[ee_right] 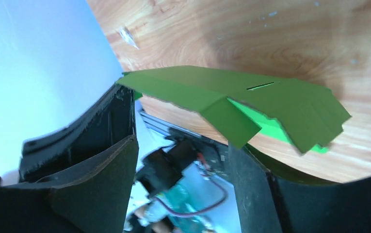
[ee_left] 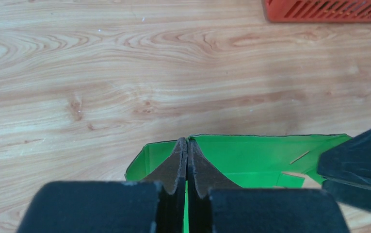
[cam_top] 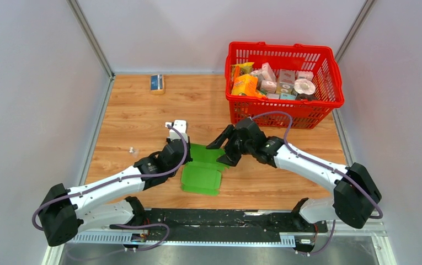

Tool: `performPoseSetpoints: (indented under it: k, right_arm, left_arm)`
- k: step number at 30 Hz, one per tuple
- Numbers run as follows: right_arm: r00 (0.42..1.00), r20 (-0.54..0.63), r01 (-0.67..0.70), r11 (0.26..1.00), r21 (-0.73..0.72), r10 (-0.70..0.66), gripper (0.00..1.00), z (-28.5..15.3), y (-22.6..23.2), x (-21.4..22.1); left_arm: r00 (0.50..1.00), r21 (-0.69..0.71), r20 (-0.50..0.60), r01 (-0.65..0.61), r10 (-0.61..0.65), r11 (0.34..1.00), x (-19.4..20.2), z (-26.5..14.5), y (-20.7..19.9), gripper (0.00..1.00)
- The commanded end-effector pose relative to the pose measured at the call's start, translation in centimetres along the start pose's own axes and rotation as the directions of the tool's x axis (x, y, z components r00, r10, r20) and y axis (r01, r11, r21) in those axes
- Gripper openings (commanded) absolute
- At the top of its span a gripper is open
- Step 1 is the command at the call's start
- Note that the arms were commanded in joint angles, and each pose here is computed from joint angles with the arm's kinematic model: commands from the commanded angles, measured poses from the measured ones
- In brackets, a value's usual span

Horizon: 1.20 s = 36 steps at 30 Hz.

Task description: Fold the paper box

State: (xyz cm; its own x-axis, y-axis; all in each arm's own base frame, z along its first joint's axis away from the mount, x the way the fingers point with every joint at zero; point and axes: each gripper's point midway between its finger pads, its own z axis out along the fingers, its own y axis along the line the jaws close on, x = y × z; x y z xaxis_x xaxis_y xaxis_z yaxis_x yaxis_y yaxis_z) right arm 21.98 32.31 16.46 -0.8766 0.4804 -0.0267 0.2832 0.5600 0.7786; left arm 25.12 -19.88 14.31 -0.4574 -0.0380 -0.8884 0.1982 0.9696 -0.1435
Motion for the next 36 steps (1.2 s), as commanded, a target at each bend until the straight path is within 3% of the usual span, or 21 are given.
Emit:
performPoseSetpoints:
  k: [1,6,18,24,29,32,36]
  right_arm:
    - [0.935,0.067,-0.328,0.922,-0.206,0.348,0.69,-0.4,6.9,-2.5]
    - [0.903,0.118,-0.389,0.902,-0.190,0.414,0.65,1.4,6.8,-3.9]
    - [0.875,0.086,-0.457,0.873,-0.172,0.476,0.43,4.7,6.4,-4.0]
    - [0.870,0.076,-0.472,0.868,-0.151,0.487,0.30,6.1,5.8,-4.0]
    - [0.868,0.058,-0.483,0.865,-0.137,0.494,0.13,7.1,5.2,-3.7]
    - [0.870,0.041,-0.482,0.865,-0.139,0.492,0.00,7.4,4.7,-3.5]
    - [0.881,0.027,-0.467,0.876,-0.118,0.473,0.00,8.0,3.2,-2.9]
  left_arm:
    - [0.989,-0.017,0.102,0.110,-0.108,0.994,-1.9,0.0,-0.2,0.00]
    - [0.988,-0.025,0.100,0.117,-0.114,0.993,-1.7,0.1,-0.3,0.00]
    - [0.989,-0.065,0.121,0.099,-0.091,0.993,-1.6,-0.2,0.4,0.00]
    - [0.989,-0.068,0.125,0.084,-0.075,0.994,-1.2,-0.1,0.5,0.00]
    - [0.992,-0.047,0.112,0.070,-0.064,0.996,-0.6,0.0,0.2,0.00]
    - [0.994,-0.007,0.090,0.060,-0.060,0.998,0.1,-0.2,-0.1,0.09]
    - [0.994,0.010,0.074,0.077,-0.078,0.997,1.0,-1.5,0.9,0.41]
